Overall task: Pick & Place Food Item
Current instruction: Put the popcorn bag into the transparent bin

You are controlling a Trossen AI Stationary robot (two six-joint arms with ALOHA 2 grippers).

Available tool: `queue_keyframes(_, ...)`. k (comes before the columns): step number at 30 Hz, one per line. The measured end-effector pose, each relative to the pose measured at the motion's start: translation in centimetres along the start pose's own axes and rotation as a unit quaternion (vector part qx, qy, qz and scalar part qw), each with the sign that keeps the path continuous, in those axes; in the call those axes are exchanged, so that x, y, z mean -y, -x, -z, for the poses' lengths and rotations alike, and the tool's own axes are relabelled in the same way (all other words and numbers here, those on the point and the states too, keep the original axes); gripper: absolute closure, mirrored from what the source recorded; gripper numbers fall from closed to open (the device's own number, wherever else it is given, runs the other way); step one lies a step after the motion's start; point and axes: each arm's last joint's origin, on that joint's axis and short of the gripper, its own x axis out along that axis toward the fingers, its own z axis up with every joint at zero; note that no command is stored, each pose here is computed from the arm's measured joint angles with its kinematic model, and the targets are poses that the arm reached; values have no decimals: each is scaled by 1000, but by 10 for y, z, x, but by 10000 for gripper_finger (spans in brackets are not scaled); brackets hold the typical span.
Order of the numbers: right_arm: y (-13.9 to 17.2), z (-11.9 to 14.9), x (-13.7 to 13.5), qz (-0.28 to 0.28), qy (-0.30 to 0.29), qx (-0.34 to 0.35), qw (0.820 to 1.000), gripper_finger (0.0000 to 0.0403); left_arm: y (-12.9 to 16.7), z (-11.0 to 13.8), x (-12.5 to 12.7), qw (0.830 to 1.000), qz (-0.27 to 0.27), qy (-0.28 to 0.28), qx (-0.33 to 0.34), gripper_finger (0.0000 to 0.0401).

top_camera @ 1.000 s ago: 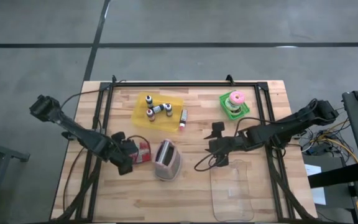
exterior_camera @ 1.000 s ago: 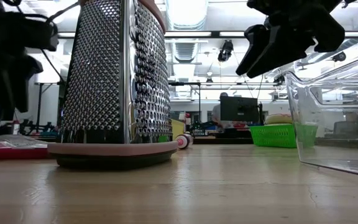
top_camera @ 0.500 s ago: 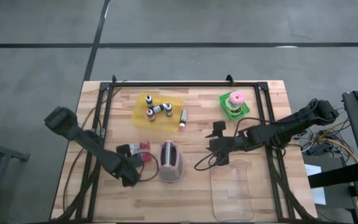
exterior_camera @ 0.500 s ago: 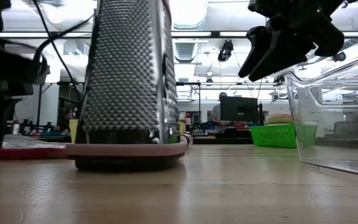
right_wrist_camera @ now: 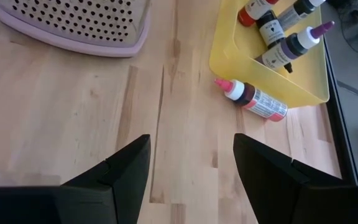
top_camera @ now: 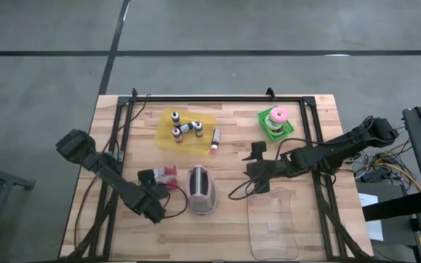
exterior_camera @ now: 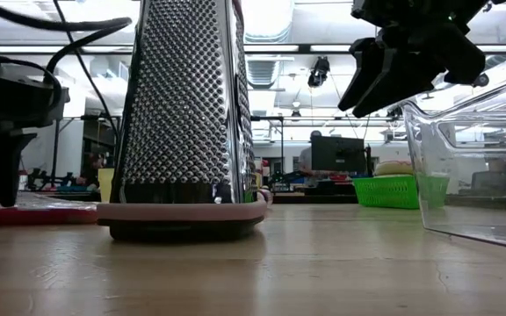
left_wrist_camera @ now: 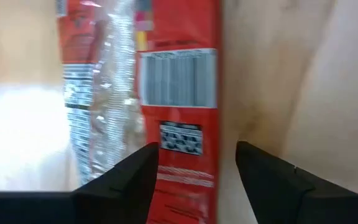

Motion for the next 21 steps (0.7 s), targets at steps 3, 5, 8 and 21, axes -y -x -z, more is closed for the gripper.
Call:
queue_keyframes(3, 0, 0, 0, 1, 1, 0, 1000, 177, -5, 2, -1, 1000, -21, -6, 5, 202)
queue_keyframes(5, 0, 0, 0, 3, 3, 0, 1000, 177, -9, 3, -2, 999, -36, -10, 6, 221)
queue_keyframes(8, 0, 0, 0, 3, 4, -1, 1000, 177, -11, 4, -2, 999, -47, -13, 3, 256)
queue_keyframes(21, 0, 0, 0, 6, 5, -1, 1000, 177, -1, 2, -7, 995, -94, -10, -17, 399)
